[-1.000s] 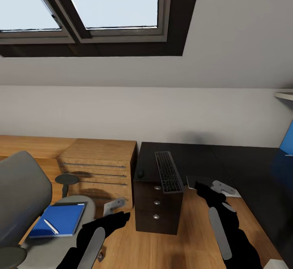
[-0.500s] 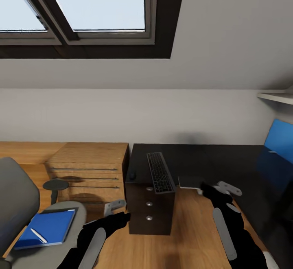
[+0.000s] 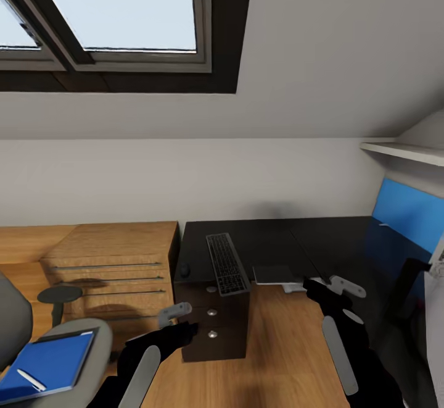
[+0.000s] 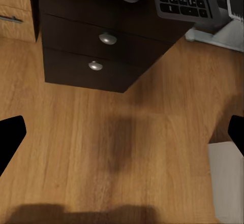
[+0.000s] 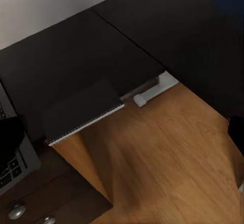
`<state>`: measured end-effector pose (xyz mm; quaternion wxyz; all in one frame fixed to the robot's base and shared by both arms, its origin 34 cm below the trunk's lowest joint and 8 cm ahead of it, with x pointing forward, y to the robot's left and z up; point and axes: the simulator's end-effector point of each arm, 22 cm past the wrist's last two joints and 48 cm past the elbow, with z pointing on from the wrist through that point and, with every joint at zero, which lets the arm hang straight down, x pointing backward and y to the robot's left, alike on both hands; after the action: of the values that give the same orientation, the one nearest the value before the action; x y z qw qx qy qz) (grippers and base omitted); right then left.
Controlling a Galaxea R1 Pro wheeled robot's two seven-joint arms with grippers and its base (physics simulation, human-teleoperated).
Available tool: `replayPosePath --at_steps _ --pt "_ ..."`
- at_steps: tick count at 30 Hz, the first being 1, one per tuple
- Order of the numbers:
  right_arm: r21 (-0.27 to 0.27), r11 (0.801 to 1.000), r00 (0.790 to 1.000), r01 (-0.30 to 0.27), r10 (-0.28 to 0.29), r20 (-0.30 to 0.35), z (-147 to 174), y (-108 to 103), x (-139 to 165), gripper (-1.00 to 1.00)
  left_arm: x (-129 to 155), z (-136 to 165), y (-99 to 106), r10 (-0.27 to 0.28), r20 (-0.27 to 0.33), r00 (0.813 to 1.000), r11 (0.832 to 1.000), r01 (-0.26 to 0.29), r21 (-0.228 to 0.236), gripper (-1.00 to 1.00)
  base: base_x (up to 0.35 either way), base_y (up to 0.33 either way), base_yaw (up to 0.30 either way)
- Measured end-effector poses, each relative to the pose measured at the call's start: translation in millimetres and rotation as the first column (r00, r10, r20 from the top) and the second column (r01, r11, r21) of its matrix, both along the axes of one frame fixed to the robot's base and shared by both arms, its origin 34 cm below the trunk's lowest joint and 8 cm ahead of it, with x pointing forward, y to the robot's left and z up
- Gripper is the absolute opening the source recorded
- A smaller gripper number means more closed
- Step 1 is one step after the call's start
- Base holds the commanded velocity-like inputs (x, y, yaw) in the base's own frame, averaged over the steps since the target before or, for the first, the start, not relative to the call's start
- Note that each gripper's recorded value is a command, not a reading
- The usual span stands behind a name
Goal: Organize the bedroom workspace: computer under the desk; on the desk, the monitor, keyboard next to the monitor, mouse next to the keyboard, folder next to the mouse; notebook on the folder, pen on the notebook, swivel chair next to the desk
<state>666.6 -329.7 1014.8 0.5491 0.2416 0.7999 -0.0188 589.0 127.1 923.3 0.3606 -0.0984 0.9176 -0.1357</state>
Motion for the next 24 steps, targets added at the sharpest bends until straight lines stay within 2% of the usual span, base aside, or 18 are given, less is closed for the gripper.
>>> replayPosePath --at_steps 12,20,24 --pt "-0.001 1.0 1.0 0.012 -0.012 0.028 6 -3 0 1.0 0 6 1 0.001 0.011 1.0 1.0 -0.001 -0.001 1.0 0.0 -0.016 -0.231" --pt "0.0 1.0 0.999 0.012 -0.012 0.03 8 -2 0 1.0 1 9 1 0.002 0.019 1.0 1.0 -0.002 -0.002 1.0 -0.035 -0.22 -0.24" --pt "0.0 1.0 0.999 0.012 -0.012 0.033 9 -2 -1 1.0 1 11 1 0.002 0.023 1.0 1.0 -0.002 -0.002 1.0 -0.017 -0.093 -0.241"
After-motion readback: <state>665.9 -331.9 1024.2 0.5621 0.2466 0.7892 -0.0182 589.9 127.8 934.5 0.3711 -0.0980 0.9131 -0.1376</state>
